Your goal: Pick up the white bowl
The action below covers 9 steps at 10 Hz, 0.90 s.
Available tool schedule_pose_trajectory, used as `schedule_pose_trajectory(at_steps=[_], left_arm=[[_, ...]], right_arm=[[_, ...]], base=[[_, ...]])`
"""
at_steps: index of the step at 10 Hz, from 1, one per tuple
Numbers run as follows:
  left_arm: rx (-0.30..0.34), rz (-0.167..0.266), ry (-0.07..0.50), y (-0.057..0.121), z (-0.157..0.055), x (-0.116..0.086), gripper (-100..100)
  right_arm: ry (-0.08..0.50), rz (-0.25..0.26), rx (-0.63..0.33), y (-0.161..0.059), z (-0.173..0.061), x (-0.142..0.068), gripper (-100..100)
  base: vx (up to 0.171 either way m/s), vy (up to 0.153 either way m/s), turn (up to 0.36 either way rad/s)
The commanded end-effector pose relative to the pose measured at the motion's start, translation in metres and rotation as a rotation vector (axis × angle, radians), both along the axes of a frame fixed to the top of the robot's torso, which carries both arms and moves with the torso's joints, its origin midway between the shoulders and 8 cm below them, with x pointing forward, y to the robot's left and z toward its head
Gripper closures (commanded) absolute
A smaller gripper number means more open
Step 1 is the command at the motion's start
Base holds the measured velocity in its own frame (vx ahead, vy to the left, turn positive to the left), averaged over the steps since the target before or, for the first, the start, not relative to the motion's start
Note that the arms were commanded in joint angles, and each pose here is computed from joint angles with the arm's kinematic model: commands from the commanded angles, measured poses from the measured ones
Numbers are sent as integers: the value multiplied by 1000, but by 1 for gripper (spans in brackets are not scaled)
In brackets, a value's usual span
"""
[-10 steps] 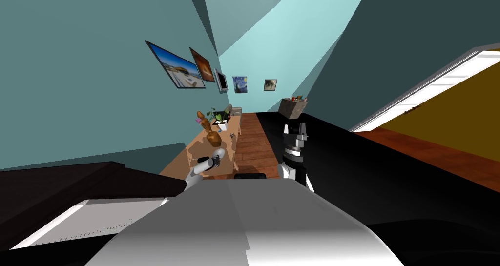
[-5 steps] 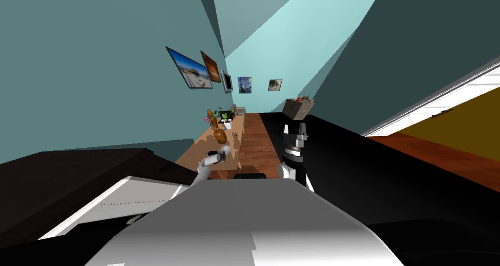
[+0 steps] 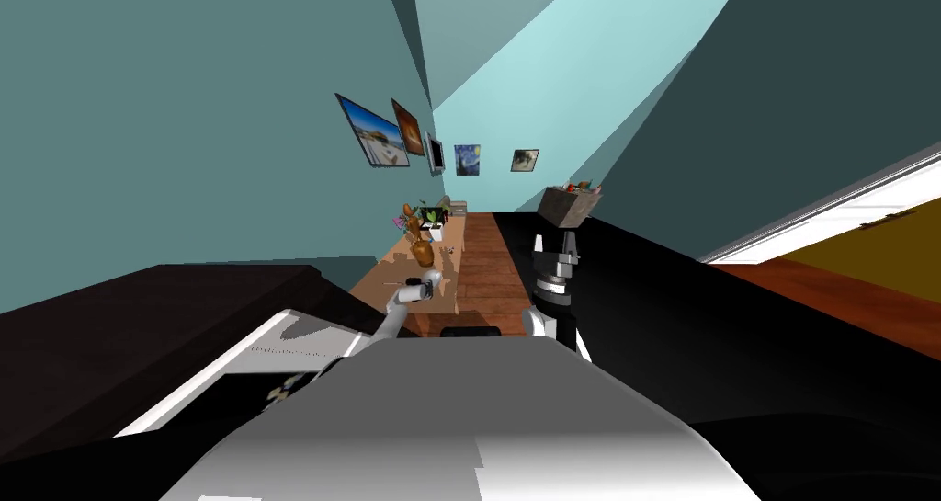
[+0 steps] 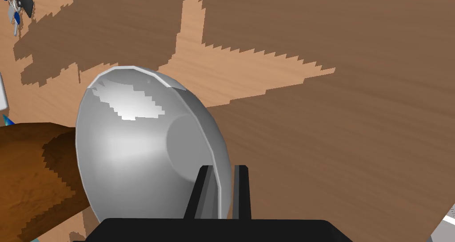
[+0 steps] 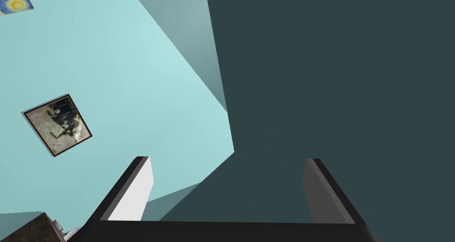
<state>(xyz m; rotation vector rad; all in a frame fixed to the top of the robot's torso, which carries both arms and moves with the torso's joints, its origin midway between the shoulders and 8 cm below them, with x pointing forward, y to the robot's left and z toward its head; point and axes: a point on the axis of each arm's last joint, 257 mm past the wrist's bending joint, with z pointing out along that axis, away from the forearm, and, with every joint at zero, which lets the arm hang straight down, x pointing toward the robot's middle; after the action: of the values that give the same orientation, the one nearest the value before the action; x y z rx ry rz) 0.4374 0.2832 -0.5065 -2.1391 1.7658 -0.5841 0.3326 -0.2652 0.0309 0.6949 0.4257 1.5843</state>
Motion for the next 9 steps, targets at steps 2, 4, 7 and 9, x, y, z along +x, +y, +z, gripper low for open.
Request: schedule_pose_trajectory(at_steps=[2,4,7,9], left_arm=[[12,-26,-4,-25,8,17,100],[29,-50,-11,-41,14,30,100],[35,-55,-19,-60,19,42,100],[37,-58,-17,-57,18,41,0]], right_arm=[[0,0,0,0,0,0,0],[0,0,0,0,0,0,0],[0,0,0,0,0,0,0],[0,0,0,0,0,0,0]], base=[[-30,38,77],[-45,62,100],[-38,62,91],[-7,10,-2]])
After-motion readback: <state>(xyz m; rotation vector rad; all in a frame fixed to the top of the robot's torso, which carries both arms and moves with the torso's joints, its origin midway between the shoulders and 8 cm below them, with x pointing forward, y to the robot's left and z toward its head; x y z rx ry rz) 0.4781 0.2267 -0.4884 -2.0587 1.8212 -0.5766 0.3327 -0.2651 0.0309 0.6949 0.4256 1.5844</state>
